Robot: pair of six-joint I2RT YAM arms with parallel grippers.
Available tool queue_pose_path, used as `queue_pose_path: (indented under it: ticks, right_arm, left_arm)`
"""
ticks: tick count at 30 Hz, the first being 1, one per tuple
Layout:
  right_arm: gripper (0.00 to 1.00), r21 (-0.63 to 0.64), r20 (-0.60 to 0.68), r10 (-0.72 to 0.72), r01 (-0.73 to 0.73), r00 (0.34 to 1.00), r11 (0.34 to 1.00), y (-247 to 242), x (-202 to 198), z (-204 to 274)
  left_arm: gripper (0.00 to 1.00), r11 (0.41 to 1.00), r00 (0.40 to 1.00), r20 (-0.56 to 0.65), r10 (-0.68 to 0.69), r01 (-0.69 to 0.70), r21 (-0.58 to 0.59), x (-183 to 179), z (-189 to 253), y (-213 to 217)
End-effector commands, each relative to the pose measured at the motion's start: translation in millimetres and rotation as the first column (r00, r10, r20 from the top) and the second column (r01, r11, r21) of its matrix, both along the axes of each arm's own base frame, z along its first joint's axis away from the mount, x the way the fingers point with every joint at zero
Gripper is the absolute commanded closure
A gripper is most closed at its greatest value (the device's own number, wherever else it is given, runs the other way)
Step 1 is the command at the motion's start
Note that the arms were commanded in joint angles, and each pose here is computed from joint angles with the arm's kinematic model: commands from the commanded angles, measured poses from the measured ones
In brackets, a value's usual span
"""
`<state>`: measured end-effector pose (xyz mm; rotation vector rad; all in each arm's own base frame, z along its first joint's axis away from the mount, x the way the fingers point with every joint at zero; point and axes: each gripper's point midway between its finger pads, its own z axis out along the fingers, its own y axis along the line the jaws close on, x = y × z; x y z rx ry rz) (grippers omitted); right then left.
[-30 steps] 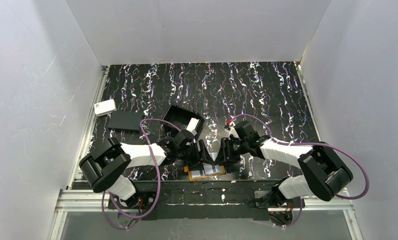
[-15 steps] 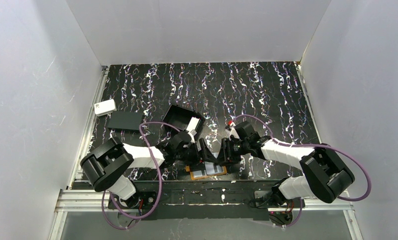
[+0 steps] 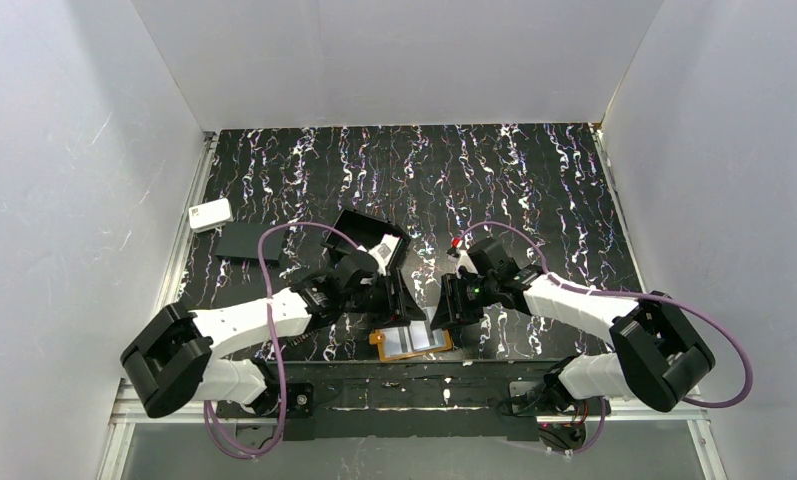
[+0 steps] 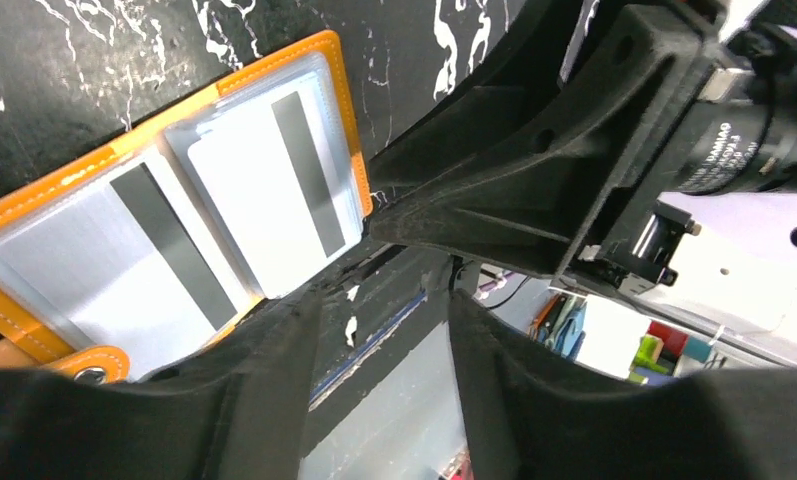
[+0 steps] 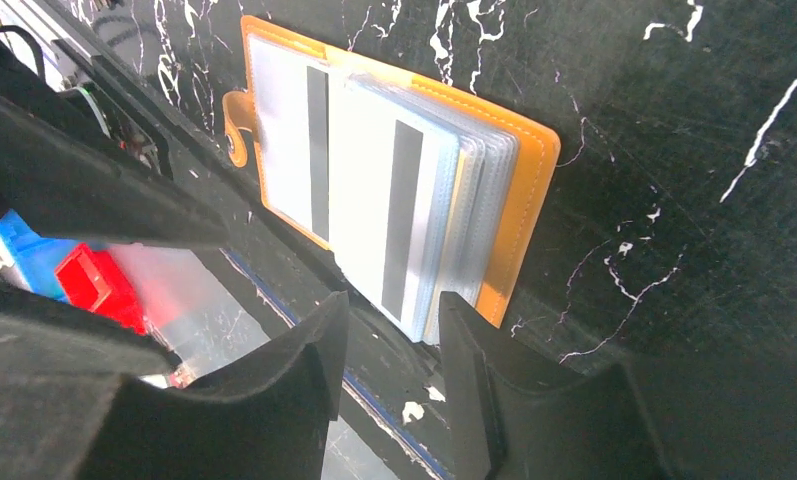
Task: Put the credit cards into the card holder
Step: Insert the credit card into the card holder.
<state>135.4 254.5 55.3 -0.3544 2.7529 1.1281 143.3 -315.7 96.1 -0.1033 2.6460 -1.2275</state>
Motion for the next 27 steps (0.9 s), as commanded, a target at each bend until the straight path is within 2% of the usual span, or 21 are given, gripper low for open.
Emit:
queue_pose_path:
  ticks: [1,3,6,9,15,27]
  right_arm:
    - [0.53,0.046,0.039,0.007,-0.009,0.999,0.999,8.1,6.2,20.1]
    - [0.57,0.045,0.043,0.002,-0.004,0.999,0.999,7.8,7.0,20.9]
    - [0.62,0.044,0.043,-0.001,-0.001,0.999,0.999,7.1,6.6,20.5]
    - [0.64,0.058,0.031,0.003,-0.005,1.000,0.998,9.1,5.0,20.4]
    - [0.60,0.090,0.006,0.029,-0.030,1.000,0.996,13.5,-0.3,19.3]
    - [0.60,0.090,-0.019,0.032,-0.030,0.999,0.995,13.0,-4.5,11.0]
  left_arm:
    - [0.60,0.998,0.998,-0.046,-0.047,0.049,0.039,-11.7,-14.9,3.0]
    - [0.69,0.996,0.995,-0.066,-0.072,0.075,0.041,-12.6,-18.6,-2.2]
    - [0.77,0.994,0.993,-0.078,-0.093,0.098,0.054,-12.2,-26.4,-5.6]
    - [0.87,0.991,0.990,-0.102,-0.099,0.107,0.079,-13.1,-38.1,-5.8]
    - [0.90,0.987,0.991,-0.106,-0.086,0.100,0.129,-12.3,-54.6,1.1]
    - [0.97,0.977,0.987,-0.143,-0.079,0.105,0.184,-14.4,-75.5,7.6]
